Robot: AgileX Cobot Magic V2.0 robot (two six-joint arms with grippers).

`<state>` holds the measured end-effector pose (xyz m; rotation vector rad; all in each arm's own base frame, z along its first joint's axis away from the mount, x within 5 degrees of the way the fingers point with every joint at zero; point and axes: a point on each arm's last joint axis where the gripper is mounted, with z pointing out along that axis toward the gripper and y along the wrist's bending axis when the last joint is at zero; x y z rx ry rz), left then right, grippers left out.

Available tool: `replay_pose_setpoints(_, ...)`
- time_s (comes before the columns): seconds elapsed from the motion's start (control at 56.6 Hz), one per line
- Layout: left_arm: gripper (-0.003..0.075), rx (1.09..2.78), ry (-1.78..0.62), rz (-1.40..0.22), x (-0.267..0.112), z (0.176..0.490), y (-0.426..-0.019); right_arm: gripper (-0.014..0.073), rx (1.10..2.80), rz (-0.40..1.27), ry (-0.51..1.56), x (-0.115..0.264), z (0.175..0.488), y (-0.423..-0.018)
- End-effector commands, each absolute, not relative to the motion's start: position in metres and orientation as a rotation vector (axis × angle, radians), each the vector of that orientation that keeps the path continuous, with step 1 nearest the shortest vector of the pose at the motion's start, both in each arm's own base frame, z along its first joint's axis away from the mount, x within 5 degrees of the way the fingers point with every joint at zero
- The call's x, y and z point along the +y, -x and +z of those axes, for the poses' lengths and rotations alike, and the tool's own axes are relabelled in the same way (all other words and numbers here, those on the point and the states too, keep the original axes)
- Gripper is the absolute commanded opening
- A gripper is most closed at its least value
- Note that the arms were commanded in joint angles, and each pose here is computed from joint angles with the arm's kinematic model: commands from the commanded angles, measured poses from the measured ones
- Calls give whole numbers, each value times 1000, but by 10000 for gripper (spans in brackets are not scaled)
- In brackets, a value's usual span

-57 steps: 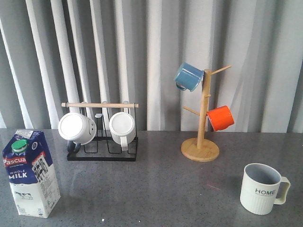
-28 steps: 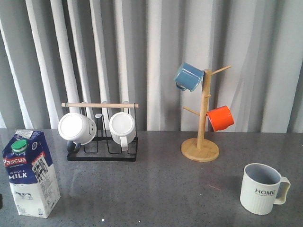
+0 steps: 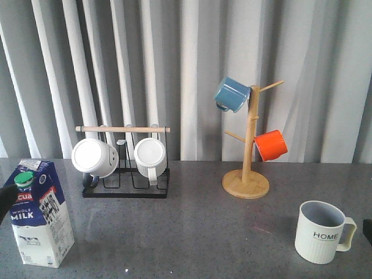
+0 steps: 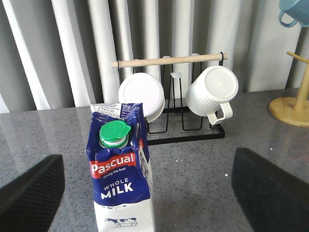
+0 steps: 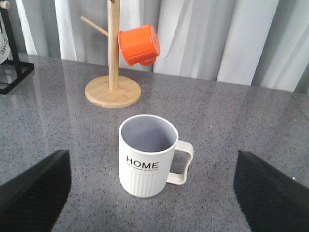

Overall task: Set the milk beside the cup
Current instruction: 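Lower the right gripper to the white HOME mug handle and grasp it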

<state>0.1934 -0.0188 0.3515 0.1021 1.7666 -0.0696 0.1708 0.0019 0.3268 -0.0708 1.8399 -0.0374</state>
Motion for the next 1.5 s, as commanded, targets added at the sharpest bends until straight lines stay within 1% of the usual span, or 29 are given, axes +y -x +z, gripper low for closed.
replay_pose_setpoints(0.0, 676, 1649, -76, -85, -19, 372, -192, 669, 1686, -48, 64, 1, 349, -174)
replay_pose_setpoints(0.071, 664, 1649, -76, -85, -19, 372, -192, 654, 1666, -34, 48, 1, 351, -175)
replay_pose_setpoints(0.177, 636, 1649, -76, -85, -19, 372, -192, 626, 1653, -55, 70, 1, 350, -180)
replay_pose_setpoints(0.283, 603, 1649, -76, -85, -19, 372, -192, 596, 1665, -83, 43, -6, 340, -192)
replay_pose_setpoints(0.424, 559, 1649, -76, -85, -19, 372, -192, 573, 1638, -139, -30, -22, 301, -202)
replay_pose_setpoints(0.547, 526, 1649, -75, -85, -19, 372, -192, 571, 1512, -173, -30, -28, 272, -209)
replay_pose_setpoints(0.618, 513, 1648, -75, -85, -19, 372, -192, 571, 1467, -186, -2, -27, 264, -214)
replay_pose_setpoints(0.83, 502, 1649, -75, -85, -19, 372, -192, 570, 1549, -199, 26, -31, 228, -247)
replay_pose_setpoints(1.042, 502, 1649, -75, -85, -19, 372, -192, 568, 1599, -218, -70, -40, 196, -261)
replay_pose_setpoints(1.271, 502, 1649, -75, -85, -19, 372, -192, 568, 1635, -245, -69, -58, 181, -271)
replay_pose_setpoints(1.483, 502, 1649, -75, -85, -19, 372, -192, 568, 1643, -191, -69, -62, 176, -285)
